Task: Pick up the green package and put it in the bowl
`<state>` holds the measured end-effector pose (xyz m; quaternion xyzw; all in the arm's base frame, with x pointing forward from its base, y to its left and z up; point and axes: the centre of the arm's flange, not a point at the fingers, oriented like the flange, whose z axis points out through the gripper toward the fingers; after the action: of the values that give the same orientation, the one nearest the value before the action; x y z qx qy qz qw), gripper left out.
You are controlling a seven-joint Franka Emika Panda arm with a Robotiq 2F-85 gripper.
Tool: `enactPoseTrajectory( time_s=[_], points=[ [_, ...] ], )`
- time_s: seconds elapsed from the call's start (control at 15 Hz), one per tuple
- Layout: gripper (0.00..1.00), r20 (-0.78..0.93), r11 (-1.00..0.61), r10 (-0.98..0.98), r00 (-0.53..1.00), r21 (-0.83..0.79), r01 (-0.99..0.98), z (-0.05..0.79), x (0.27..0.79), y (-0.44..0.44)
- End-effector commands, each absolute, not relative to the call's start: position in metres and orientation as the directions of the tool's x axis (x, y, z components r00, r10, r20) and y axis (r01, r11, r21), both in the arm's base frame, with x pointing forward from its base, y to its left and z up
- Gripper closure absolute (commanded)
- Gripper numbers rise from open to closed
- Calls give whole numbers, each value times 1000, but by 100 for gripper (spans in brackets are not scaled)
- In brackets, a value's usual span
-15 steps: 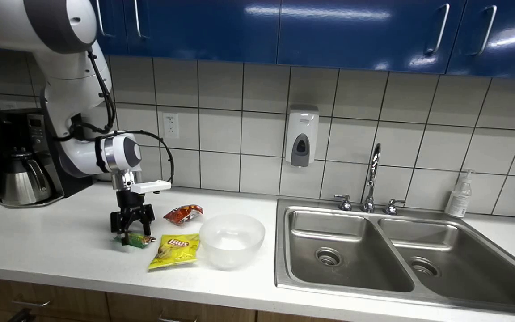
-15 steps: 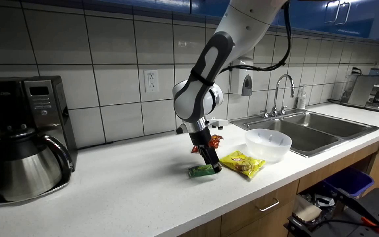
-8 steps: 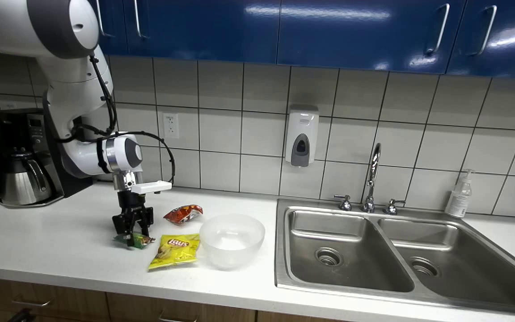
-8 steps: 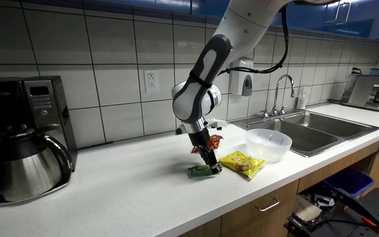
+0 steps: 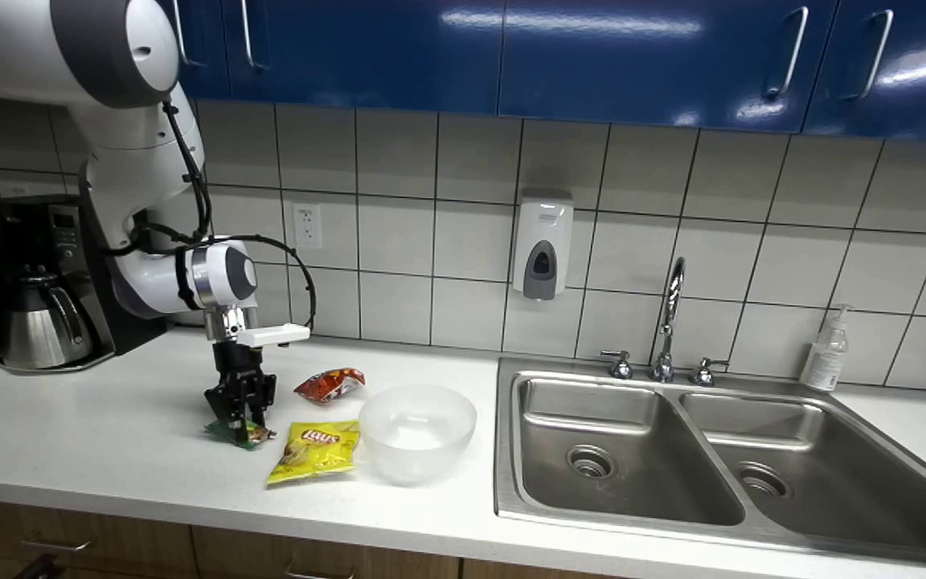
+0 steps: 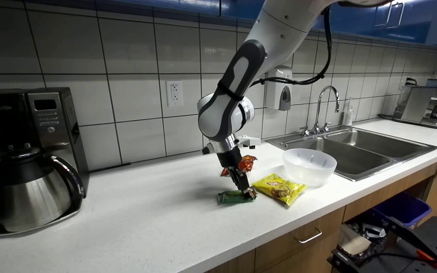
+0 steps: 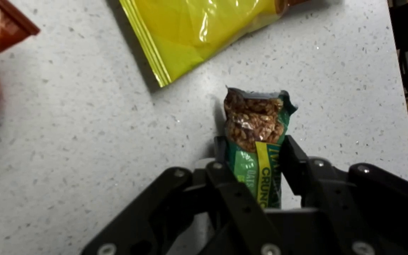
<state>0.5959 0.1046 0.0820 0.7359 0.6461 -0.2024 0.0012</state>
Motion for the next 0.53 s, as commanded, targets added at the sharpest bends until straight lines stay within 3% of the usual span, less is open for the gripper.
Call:
enactPoseTrajectory(
  time_s=[0.0,0.47],
  points=[
    [85,-328,-183,939,99,-237,954,95,601,106],
    [85,-316,-211,934,165,-117,970,155,594,103]
  ],
)
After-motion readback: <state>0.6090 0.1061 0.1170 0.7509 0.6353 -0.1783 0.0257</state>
